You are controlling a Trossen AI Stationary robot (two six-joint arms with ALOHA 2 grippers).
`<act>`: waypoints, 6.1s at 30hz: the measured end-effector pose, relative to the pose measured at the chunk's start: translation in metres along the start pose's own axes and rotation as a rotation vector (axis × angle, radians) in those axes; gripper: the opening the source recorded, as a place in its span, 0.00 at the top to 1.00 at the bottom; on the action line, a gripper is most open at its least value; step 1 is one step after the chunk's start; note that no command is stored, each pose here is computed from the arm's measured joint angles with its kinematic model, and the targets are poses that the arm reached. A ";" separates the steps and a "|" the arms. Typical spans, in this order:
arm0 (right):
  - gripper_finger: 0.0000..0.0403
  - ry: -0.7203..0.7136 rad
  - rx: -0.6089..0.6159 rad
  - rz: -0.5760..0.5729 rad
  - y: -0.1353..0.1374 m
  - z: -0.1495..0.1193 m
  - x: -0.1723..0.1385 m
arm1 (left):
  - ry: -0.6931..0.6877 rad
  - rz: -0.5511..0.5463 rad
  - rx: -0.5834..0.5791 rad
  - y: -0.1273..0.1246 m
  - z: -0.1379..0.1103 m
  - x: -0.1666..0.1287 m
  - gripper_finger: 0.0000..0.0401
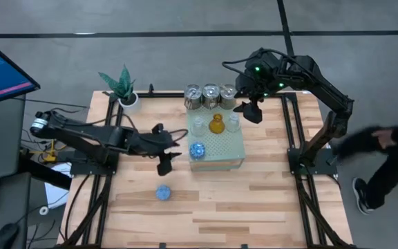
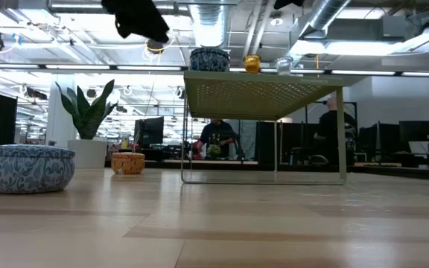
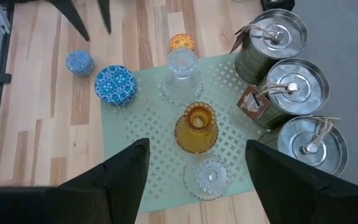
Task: Pick & Place candle stick holders
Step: Put the top blue scented candle on the shelf
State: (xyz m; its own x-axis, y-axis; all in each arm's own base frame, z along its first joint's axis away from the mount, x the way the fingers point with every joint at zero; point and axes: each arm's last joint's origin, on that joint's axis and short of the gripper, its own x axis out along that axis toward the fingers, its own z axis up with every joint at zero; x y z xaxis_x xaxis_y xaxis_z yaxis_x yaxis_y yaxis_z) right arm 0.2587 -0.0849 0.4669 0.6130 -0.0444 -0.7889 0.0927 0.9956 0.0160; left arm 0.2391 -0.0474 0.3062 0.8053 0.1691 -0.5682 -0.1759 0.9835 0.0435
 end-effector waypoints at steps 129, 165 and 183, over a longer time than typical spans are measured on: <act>0.23 0.459 -0.245 0.108 0.099 0.004 0.206 | -0.575 -0.054 -0.111 0.064 0.000 -0.137 0.67; 0.71 0.572 -0.288 0.113 0.101 -0.006 0.199 | -0.575 -0.053 -0.108 0.064 0.000 -0.137 0.67; 0.76 0.503 -0.294 0.043 0.093 -0.002 0.170 | -0.574 -0.052 -0.108 0.064 0.000 -0.137 0.67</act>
State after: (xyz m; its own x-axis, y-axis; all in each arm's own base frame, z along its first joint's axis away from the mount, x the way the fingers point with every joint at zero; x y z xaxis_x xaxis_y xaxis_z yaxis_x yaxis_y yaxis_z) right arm 0.3704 0.0007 0.3332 0.1568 -0.0302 -0.9872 -0.1901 0.9799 -0.0602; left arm 0.1177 -0.0076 0.3868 0.9870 0.1582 -0.0297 -0.1600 0.9844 -0.0738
